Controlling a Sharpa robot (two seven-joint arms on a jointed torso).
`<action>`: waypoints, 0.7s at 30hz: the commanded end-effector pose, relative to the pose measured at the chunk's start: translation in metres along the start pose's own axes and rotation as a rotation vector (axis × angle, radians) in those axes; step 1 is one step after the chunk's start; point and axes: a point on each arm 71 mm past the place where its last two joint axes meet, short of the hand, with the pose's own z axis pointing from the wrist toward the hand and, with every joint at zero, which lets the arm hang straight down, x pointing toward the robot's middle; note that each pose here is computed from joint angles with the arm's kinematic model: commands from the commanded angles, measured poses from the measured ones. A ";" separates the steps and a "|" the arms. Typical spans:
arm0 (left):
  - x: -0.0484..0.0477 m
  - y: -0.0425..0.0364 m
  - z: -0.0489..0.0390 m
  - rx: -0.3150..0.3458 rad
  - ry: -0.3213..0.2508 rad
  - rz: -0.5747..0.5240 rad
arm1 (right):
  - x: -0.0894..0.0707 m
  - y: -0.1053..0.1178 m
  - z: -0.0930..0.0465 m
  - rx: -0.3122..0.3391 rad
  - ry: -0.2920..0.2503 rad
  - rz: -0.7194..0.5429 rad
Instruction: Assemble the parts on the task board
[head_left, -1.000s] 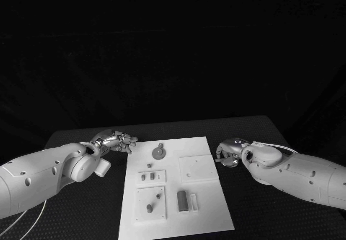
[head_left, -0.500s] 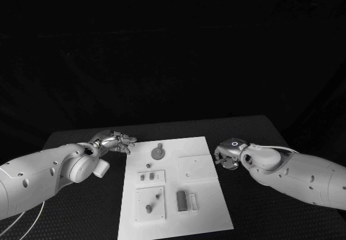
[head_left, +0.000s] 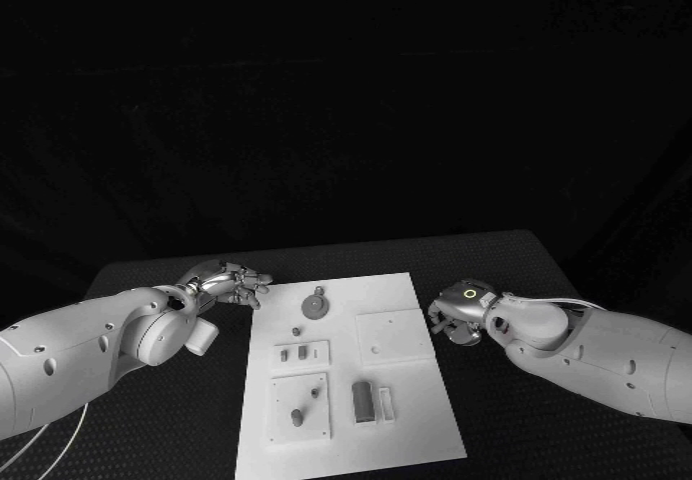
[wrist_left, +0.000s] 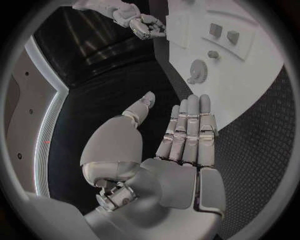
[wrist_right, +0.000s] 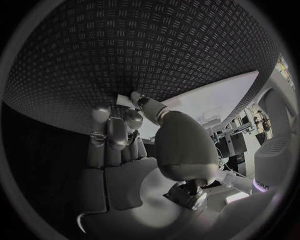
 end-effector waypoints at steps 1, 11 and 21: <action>0.0017 -0.0013 0.0004 0.007 0.014 0.002 | 0.008 0.008 -0.004 -0.070 0.029 -0.026; 0.0021 -0.0012 0.0004 0.006 0.015 0.002 | 0.011 0.010 -0.006 -0.085 0.071 -0.033; 0.0008 -0.0005 -0.0002 0.003 0.012 0.002 | 0.010 0.003 -0.009 -0.044 0.042 -0.053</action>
